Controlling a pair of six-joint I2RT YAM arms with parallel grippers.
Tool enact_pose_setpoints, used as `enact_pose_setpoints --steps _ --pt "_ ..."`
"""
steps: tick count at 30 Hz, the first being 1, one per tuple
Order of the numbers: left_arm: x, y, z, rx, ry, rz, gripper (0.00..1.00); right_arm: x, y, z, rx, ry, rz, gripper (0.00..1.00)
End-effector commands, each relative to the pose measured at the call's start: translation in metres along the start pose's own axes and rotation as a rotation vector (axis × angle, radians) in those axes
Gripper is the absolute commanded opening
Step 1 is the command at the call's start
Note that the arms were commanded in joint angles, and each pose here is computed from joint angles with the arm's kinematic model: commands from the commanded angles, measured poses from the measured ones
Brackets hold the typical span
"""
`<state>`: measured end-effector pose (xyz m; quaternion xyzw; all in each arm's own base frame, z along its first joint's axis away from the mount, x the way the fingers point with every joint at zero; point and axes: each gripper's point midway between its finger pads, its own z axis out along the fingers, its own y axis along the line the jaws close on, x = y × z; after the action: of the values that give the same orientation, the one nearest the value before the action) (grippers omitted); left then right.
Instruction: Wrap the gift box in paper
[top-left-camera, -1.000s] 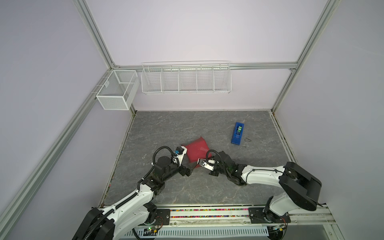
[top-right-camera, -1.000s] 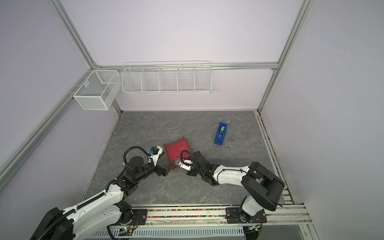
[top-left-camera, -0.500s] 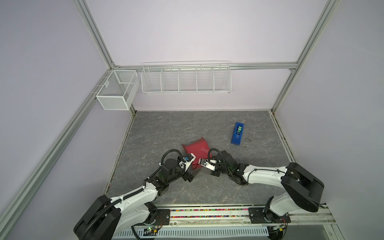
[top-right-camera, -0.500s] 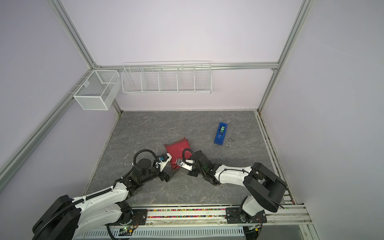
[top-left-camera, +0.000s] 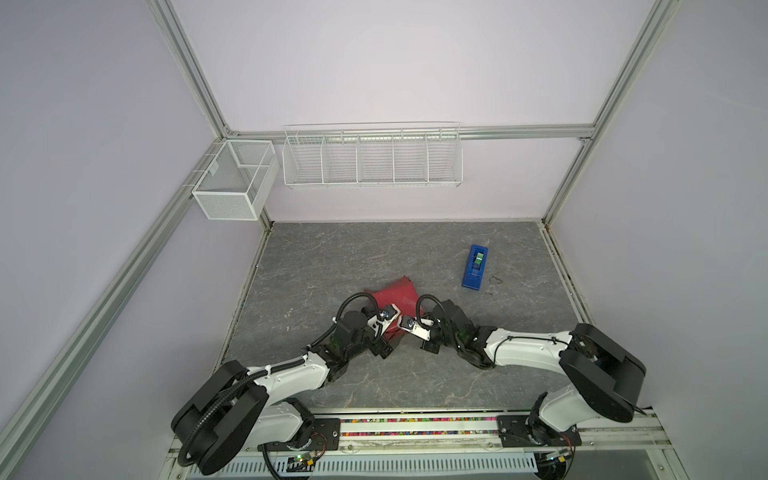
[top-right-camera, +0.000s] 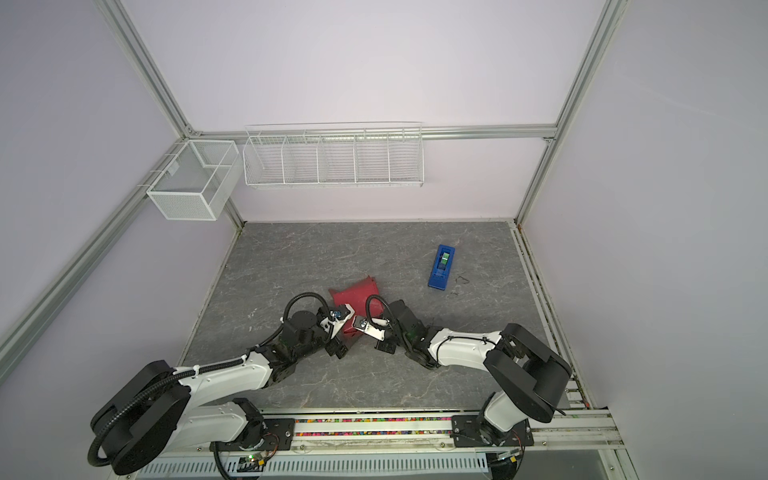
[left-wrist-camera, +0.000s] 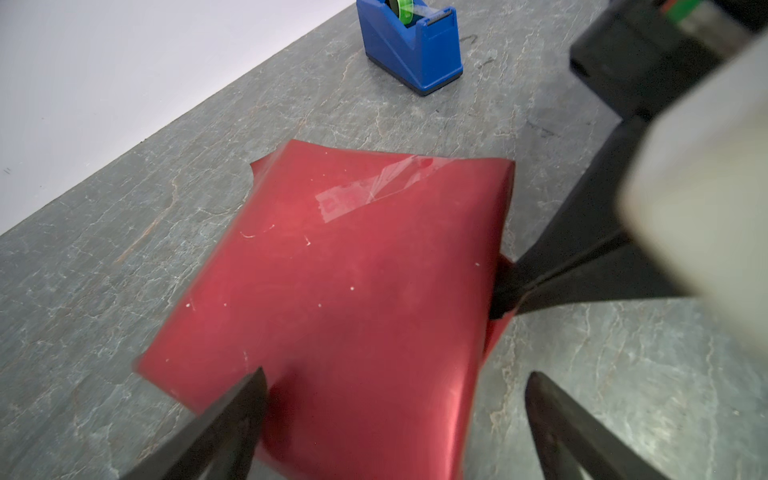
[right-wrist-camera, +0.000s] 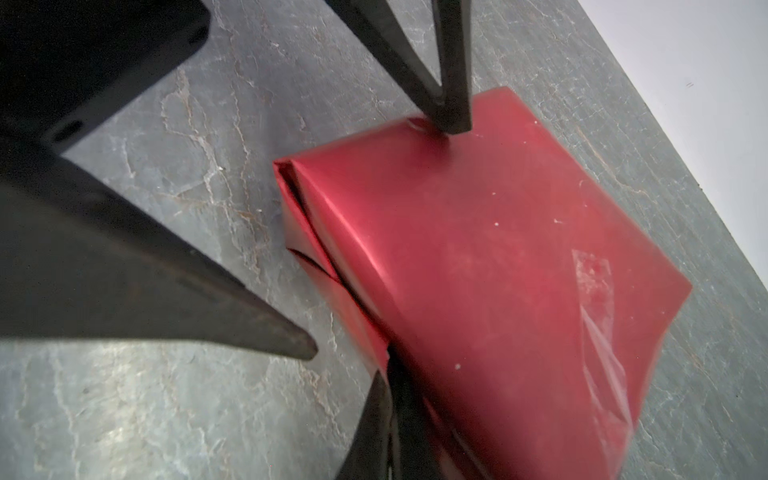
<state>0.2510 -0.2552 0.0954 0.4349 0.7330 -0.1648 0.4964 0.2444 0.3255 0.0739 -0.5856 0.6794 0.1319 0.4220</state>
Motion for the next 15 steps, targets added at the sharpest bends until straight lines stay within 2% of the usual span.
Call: enact_pose_setpoints --steps 1,4,11,15 --pt "-0.006 0.003 0.009 -0.03 -0.003 0.048 0.97 -0.008 -0.004 0.003 0.0 -0.028 0.025 0.06" --pt "-0.004 0.006 0.014 -0.064 0.015 0.047 0.95 -0.008 -0.005 0.003 0.004 -0.025 0.037 0.08" --pt "-0.002 0.015 0.021 -0.126 0.047 0.028 0.88 -0.006 -0.01 -0.004 0.033 -0.012 0.078 0.2" --pt "-0.002 0.017 0.023 -0.135 0.05 0.024 0.88 -0.005 -0.016 -0.02 0.082 -0.004 0.156 0.3"
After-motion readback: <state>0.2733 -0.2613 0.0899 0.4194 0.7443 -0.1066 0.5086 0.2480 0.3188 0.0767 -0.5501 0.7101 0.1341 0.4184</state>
